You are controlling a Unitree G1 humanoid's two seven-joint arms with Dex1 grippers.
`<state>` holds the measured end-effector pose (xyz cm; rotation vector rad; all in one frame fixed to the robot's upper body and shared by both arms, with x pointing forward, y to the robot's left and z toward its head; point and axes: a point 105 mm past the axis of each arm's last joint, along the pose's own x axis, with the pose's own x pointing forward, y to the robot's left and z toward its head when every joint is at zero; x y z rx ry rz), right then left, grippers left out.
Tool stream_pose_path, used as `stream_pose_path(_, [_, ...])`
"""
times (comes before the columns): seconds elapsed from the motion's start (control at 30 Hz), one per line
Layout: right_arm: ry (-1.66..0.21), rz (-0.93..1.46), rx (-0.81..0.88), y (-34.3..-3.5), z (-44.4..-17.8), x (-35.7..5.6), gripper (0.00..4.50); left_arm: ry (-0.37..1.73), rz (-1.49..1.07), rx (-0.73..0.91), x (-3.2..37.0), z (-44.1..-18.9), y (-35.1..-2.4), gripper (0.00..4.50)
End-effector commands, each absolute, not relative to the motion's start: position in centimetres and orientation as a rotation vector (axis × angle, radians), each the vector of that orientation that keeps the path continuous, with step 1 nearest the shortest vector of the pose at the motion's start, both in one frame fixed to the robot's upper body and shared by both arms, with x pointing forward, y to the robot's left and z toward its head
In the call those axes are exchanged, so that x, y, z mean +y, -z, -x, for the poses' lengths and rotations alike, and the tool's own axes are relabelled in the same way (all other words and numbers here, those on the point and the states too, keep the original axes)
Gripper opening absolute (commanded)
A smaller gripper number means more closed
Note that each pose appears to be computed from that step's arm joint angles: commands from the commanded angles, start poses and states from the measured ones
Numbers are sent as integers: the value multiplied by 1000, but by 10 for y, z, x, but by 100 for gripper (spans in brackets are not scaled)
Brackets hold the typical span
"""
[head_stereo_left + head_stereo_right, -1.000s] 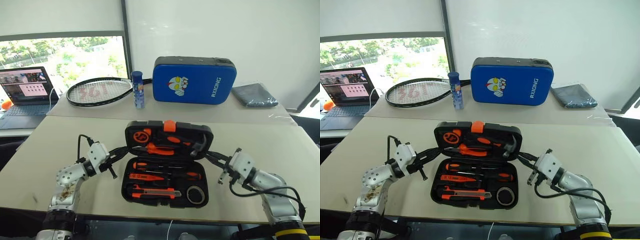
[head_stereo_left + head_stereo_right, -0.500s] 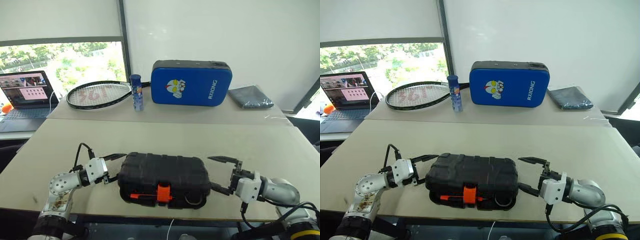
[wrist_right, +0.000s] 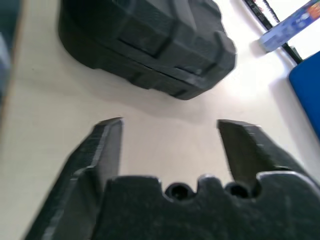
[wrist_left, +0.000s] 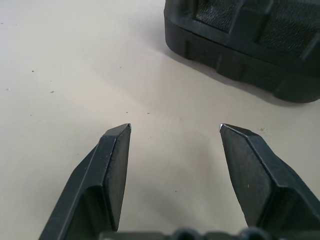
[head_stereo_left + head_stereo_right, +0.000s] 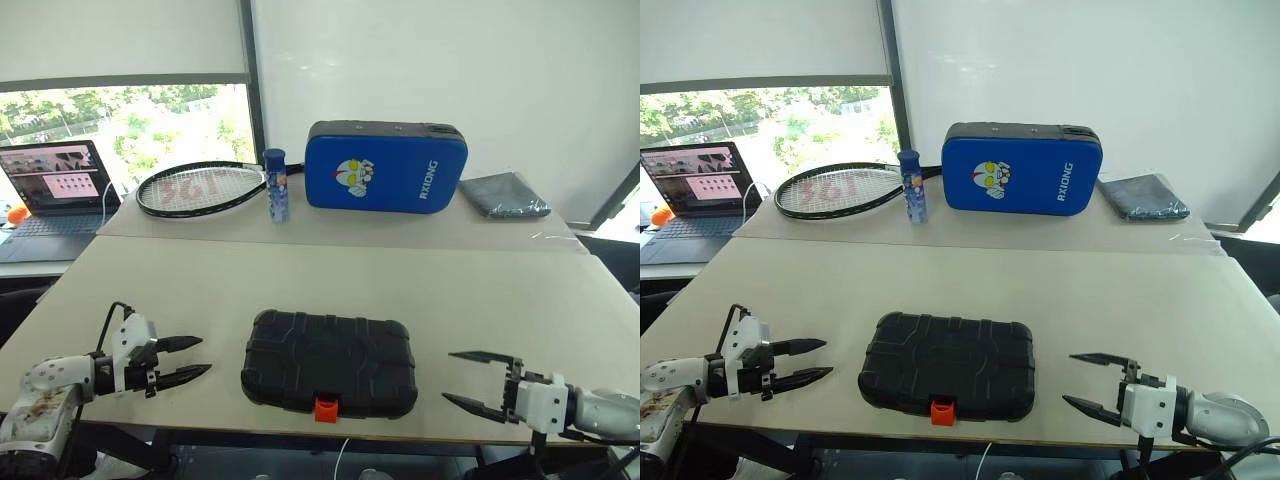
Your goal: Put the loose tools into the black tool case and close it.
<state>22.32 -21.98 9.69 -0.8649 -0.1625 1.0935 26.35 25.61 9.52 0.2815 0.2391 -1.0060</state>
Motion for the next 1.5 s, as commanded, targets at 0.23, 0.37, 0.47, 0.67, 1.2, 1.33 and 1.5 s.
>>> stream_pose_path(0.23, [-1126,793,-69,-89,-226,-190,7,1106,-270,196,223,-257,-98,0])
stream_pose_path(0.37, [-1095,771,-9,-86,-245,-182,7,1175,-272,231,204,-251,-91,0])
stream_pose_path(0.47, [-1068,758,-32,-97,-261,-171,7,1212,-244,261,194,-245,-87,0])
stream_pose_path(0.67, [-1035,764,-51,-113,-295,-155,7,1223,-195,249,174,-243,-86,0])
stream_pose_path(1.2, [-837,809,-8,-134,-341,-187,7,1172,-198,262,183,-247,-96,0])
stream_pose_path(1.33, [-901,742,-29,-146,-305,-198,7,1305,-127,309,185,-242,-126,0])
stream_pose_path(1.5, [-1045,620,23,-136,-248,-181,7,1420,-72,255,156,-261,-166,0])
